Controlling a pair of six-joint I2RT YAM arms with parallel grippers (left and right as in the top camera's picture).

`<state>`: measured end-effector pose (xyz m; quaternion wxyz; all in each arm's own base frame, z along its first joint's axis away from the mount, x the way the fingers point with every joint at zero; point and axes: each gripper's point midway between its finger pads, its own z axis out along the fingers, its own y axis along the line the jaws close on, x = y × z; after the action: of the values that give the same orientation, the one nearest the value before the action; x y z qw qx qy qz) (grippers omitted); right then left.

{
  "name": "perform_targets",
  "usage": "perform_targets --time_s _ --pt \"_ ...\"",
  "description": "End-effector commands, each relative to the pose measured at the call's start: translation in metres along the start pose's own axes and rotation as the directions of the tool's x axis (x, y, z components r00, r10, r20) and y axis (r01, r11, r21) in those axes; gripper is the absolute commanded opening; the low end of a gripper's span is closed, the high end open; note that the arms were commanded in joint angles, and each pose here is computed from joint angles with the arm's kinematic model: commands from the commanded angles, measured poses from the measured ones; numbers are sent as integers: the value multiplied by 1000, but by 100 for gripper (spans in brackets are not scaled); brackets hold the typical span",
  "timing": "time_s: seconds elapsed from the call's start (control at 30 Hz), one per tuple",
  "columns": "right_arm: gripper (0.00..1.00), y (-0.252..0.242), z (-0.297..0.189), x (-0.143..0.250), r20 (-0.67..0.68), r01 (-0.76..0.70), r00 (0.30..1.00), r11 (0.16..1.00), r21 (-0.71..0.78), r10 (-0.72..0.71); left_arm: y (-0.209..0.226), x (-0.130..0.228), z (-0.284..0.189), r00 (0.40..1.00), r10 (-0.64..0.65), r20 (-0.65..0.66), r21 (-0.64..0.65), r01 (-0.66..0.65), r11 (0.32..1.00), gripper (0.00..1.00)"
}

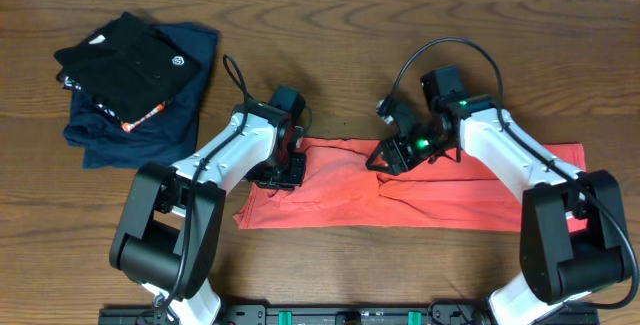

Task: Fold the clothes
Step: 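Move the right gripper to the strip's middle and grasp the fabric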

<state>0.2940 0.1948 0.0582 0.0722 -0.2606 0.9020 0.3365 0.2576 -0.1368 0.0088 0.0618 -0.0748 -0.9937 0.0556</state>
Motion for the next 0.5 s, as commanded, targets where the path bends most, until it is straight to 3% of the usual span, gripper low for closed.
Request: perform_targets --time_s 0.0,0.3,0.4,0.47 --pt "51 -1 2 5 -18 -11 1000 1000 22 11 0 3 3 1000 -2 -13 -2 2 1000 25" --pt "49 16 -3 16 -36 70 997 993 -90 -74 0 3 3 1000 -2 -14 -2 2 1000 25" --pt "45 13 -6 19 -41 61 997 994 -90 -65 0 3 4 1000 -1 -14 -3 1 1000 25" --pt "36 13 -6 18 -36 63 997 994 -94 -66 0 3 4 1000 -1 -14 -3 1 1000 25"
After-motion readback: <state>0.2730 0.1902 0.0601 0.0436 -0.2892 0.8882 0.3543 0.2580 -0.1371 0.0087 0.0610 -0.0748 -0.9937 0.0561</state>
